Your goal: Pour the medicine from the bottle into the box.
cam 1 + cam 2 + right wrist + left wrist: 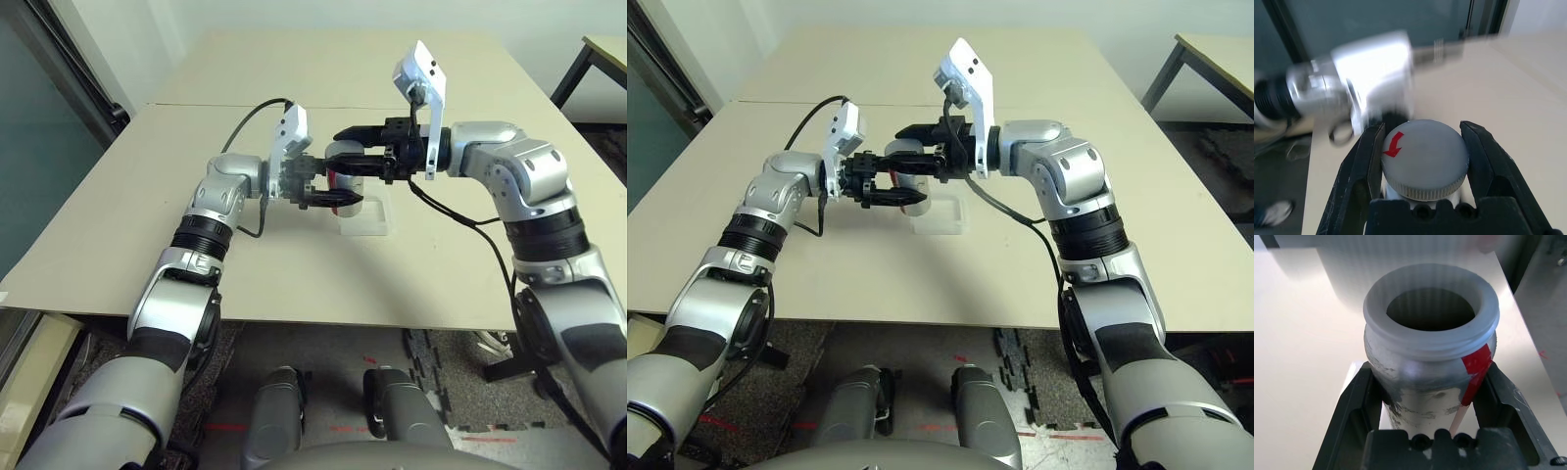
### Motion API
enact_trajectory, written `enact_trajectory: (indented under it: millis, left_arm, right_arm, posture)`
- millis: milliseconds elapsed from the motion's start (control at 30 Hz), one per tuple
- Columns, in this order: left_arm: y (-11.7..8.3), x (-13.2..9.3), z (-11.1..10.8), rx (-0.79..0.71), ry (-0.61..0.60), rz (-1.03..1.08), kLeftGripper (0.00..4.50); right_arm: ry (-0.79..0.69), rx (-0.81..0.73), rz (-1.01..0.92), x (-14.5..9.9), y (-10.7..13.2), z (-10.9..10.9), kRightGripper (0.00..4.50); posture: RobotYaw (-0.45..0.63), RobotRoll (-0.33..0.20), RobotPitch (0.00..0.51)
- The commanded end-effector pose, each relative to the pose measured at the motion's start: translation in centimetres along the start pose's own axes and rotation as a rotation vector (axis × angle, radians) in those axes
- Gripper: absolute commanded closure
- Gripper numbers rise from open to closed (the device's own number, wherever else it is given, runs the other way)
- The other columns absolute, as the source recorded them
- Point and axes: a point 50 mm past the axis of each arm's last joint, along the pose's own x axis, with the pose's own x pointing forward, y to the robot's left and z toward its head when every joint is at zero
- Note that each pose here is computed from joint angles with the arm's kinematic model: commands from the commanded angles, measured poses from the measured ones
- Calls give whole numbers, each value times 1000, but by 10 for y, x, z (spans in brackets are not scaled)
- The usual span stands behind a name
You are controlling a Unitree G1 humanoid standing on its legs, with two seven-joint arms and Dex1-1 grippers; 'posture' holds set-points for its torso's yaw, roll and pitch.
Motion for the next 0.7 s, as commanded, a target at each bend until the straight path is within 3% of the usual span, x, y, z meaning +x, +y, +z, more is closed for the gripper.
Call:
enact_trajectory:
  millis: [33,233,467,700]
  left_arm:
    - [0,-1,-6,-15,34,-3,1675]
    - [0,-1,-5,-13,32,0,1675]
    - [2,-4,0,0,15,24,1675]
    - [8,-12,4,5,-13,106,1675]
  right_arm:
    - [-42,-14,-2,-1,1,8,1919]
    - [-54,-13,-56,-3,-6,5,1919]
    - [-60,-19,-392,-20,-42,-16,1919]
    - [-81,33,-640,-31,-58,-39,1919]
  posture:
    - [-23,0,87]
    - [-20,0,88]
    - [-7,0,90]
    - [4,0,88]
